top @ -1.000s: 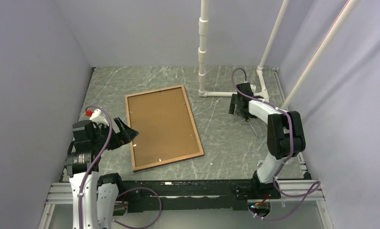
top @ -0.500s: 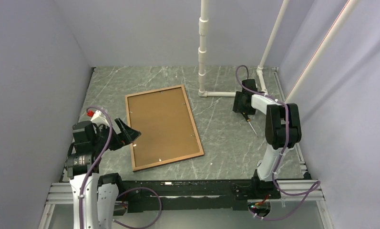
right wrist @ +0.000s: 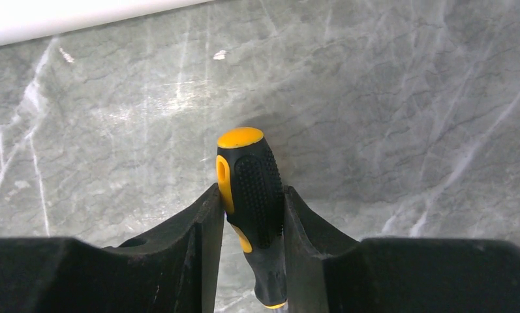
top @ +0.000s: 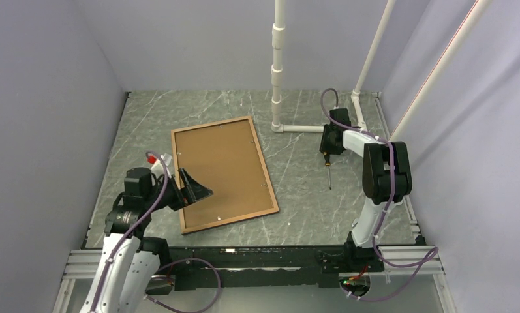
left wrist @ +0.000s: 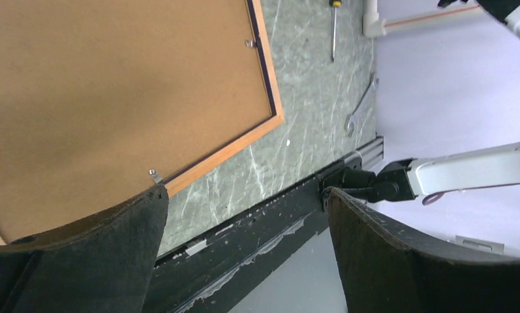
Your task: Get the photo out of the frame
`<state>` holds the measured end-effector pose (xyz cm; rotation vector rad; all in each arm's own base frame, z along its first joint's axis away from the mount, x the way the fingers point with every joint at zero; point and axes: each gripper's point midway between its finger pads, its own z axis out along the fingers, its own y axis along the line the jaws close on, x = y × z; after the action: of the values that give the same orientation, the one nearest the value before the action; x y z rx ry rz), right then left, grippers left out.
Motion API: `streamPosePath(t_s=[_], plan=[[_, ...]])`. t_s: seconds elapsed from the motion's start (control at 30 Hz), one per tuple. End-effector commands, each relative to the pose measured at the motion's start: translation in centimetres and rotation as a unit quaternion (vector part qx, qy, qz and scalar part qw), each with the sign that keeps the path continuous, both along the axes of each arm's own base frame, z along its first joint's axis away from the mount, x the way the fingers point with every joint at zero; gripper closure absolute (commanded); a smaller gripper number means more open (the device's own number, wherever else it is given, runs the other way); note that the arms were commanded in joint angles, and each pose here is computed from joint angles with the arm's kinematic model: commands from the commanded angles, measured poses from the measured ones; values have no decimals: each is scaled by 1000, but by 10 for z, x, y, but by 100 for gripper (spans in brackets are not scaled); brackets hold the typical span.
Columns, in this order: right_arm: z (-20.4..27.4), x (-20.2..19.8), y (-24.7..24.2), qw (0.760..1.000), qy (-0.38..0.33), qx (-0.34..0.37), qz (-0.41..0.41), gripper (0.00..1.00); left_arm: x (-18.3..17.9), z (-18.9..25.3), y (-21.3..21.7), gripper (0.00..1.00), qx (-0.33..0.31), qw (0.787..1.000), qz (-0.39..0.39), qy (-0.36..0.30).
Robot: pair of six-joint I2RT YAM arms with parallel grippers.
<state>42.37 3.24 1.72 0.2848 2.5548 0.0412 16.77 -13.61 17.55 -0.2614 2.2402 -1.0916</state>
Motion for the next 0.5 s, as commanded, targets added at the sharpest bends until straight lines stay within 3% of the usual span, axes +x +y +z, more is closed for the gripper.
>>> streamPosePath(t_s=[0.0, 0.27, 0.47], plan=[[8, -4, 26, 999, -8, 35, 25, 99, 11, 0, -16, 6, -24, 1000, -3, -4], [56, -21, 99, 984, -56, 141, 88, 100, 15, -6, -42, 6, -49, 998, -39, 3], [113, -58, 186, 929, -101, 324, 148, 100, 20, -7, -50, 5, -47, 998, -47, -3]])
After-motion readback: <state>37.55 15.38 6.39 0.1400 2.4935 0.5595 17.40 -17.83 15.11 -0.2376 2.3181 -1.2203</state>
